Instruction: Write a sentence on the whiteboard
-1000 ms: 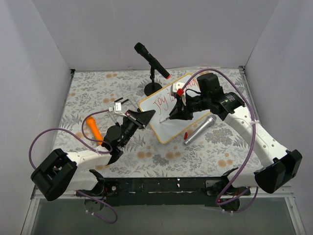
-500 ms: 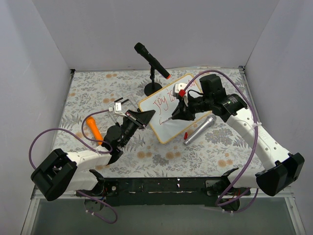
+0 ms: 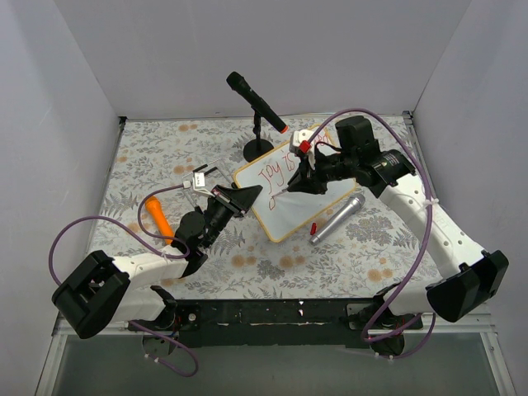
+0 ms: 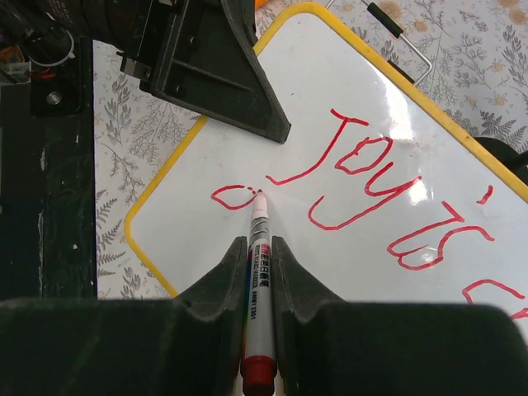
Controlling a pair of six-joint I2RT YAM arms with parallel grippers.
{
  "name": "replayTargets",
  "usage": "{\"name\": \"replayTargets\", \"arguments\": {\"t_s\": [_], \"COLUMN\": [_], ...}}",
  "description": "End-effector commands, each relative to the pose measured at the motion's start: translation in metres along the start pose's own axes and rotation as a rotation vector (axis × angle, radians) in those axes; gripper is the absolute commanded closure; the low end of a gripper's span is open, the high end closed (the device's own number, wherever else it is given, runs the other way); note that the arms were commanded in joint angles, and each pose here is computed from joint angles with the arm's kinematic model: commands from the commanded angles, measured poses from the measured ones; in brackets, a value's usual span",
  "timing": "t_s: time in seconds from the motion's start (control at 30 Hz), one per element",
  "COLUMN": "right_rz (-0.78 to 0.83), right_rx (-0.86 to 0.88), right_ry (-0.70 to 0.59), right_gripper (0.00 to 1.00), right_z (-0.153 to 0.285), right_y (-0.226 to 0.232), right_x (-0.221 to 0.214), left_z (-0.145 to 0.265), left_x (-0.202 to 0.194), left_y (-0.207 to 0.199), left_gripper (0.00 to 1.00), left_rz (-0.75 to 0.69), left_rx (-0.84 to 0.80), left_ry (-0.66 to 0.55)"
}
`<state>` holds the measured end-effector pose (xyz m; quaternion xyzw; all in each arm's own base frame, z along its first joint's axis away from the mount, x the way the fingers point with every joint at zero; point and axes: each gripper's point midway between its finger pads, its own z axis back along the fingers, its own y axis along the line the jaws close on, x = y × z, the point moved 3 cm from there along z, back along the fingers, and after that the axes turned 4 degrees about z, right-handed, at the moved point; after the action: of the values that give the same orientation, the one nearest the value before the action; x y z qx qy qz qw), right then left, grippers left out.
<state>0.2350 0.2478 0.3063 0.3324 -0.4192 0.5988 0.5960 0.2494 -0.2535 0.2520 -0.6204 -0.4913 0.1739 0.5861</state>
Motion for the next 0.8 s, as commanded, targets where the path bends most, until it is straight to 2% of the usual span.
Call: {"name": "replayTargets", "arguments": {"t_s": [0.0, 0.4, 0.77], "right_rz": [0.029, 0.006, 0.003], "right_rx": [-0.018, 0.027, 0.108], "right_ry": [-0.026, 0.024, 0.022], "right_gripper": [0.99, 0.99, 0.99], "right_z": [0.002, 0.008, 0.007], "right_y": [-0.003, 0.025, 0.044], "right_x": [0.008, -0.022, -0.029], "left_z": [-0.001, -0.001, 0.001], "left_x": [0.023, 0.024, 0.025], "left_y": [-0.058, -0.057, -0.057], "left_gripper": [1.0, 1.0, 1.0], "left_rz": [0.059, 0.057, 0.053], "left_rx": [-0.202, -0.198, -0.195], "left_ry": [-0.084, -0.089, -0.095]}}
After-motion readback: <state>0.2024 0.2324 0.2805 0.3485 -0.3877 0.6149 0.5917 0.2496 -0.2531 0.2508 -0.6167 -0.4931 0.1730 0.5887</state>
